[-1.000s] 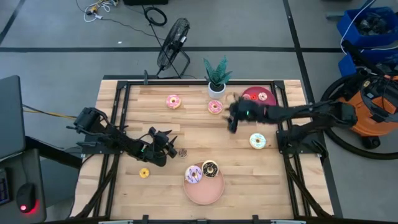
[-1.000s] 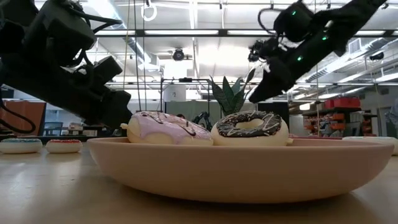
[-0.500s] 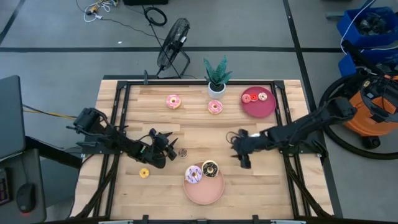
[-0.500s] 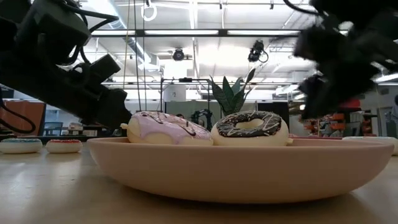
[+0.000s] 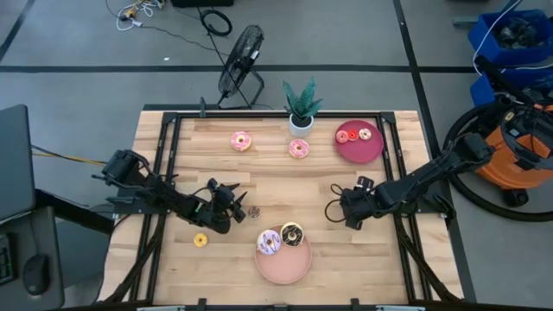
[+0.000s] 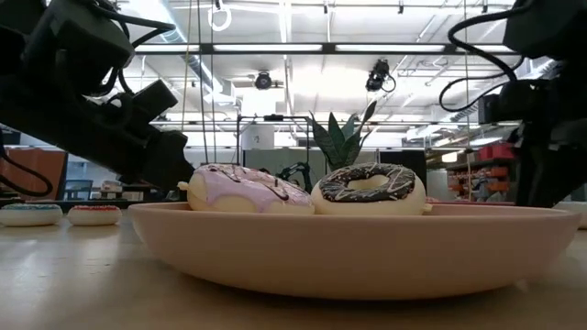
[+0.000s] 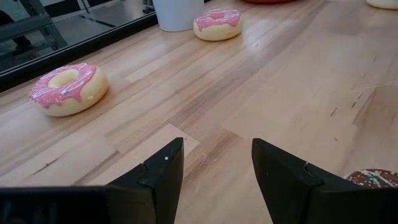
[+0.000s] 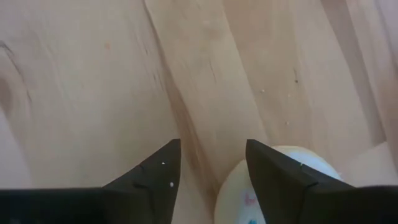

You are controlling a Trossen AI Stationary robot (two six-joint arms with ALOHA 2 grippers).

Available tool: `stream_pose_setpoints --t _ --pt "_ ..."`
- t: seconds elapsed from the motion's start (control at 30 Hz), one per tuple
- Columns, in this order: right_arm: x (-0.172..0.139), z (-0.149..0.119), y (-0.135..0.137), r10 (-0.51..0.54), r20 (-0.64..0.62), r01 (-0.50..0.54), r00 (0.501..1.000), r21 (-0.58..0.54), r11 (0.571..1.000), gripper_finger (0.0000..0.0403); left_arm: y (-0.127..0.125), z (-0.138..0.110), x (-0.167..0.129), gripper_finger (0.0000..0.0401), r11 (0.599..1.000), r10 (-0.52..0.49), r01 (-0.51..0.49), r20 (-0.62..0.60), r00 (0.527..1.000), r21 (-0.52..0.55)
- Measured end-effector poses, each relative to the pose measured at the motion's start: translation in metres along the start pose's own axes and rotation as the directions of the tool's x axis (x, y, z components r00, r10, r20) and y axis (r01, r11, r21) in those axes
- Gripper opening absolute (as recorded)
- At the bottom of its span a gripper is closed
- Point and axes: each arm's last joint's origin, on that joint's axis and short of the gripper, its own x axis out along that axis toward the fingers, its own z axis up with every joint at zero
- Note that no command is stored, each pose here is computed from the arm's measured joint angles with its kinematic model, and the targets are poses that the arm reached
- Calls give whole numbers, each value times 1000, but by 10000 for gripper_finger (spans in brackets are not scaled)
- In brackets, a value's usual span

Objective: Pick & Place donuts
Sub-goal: Put the large white donut on the pink plate

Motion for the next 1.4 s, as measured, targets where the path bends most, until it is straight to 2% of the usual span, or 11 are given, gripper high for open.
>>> stream_pose_setpoints --t 0.27,0.4,0.53,0.7,0.83,0.97,1.1,1.3,1.4 --pt "-19 3 6 -26 -34 27 999 15 1000 157 0 0 0 195 1000 2 -2 0 1000 0" --pt "-29 0 2 -90 -99 98 991 82 992 150 0 0 0 195 1000 3 -3 1 1000 0" --pt "-26 -8 -1 -124 -129 145 984 172 974 152 0 0 0 195 1000 3 -3 1 1000 0" --pt "-9 -19 -3 -90 -152 122 984 216 969 196 0 0 0 195 1000 4 -4 1 1000 -1" --pt "2 -25 -8 -101 -144 128 984 192 973 247 0 0 0 195 1000 4 -4 1 1000 -1" --pt "6 -26 -9 -106 -114 120 988 131 984 256 0 0 0 195 1000 3 -3 1 1000 -3" --pt "6 -23 -8 -100 -80 105 992 65 992 210 0 1 0 195 1000 0 1 6 1000 -13" --pt "6 -15 0 -40 -4 40 999 5 999 92 -1 1 0 195 1000 -2 3 8 1000 -18" --pt "-6 -1 7 3 41 -2 999 -26 1000 41 -1 2 0 195 1000 -4 5 8 1000 -19"
